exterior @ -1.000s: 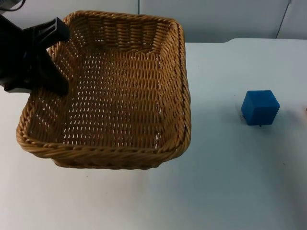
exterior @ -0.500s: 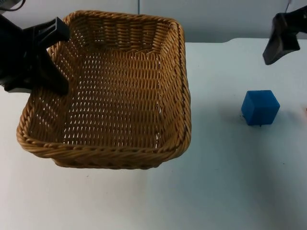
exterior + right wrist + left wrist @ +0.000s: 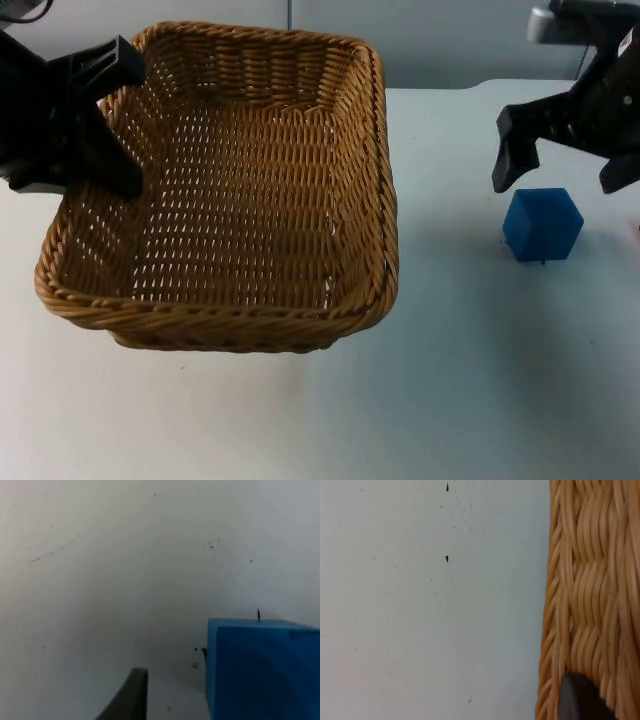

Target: Pick up the basket with the left hand and place the blue cube into the basket with the right hand.

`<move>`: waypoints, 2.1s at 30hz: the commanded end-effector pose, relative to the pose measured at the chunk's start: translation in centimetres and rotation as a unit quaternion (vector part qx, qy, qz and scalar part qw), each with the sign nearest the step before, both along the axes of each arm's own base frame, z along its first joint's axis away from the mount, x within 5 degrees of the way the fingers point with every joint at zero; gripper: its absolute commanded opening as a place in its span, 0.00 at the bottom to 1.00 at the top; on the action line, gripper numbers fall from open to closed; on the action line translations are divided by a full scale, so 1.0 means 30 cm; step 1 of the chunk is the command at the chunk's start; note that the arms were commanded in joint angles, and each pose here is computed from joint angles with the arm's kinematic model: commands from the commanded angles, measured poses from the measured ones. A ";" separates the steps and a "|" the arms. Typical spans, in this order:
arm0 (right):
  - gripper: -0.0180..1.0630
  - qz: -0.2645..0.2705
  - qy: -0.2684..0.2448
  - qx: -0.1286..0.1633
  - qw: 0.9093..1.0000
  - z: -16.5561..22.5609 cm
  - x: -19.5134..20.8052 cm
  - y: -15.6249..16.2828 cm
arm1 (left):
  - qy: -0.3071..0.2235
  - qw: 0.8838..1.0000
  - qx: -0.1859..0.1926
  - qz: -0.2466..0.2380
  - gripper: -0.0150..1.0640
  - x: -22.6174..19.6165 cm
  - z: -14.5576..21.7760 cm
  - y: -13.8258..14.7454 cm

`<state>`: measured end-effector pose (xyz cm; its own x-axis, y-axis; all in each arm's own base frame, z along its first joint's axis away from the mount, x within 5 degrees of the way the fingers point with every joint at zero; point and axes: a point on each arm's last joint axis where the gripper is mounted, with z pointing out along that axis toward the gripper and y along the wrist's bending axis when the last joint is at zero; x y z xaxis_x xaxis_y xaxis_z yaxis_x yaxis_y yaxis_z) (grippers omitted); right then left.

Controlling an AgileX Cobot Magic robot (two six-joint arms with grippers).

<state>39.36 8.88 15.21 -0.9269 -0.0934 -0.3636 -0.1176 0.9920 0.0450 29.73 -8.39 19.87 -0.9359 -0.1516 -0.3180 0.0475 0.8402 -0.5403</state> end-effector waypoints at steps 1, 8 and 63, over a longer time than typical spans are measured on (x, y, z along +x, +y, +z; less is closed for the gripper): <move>0.95 -0.008 -0.004 0.002 1.000 -0.039 0.020 0.007 | -0.007 1.000 -0.014 0.010 0.05 -0.001 0.021 -0.001; 0.94 -0.022 -0.011 0.010 1.000 -0.102 0.039 0.011 | -0.007 1.000 -0.013 0.009 0.05 -0.001 0.021 0.000; 0.01 0.146 -0.291 0.076 0.942 0.715 -0.327 0.199 | -0.003 1.000 -0.013 0.005 0.05 -0.001 0.014 -0.002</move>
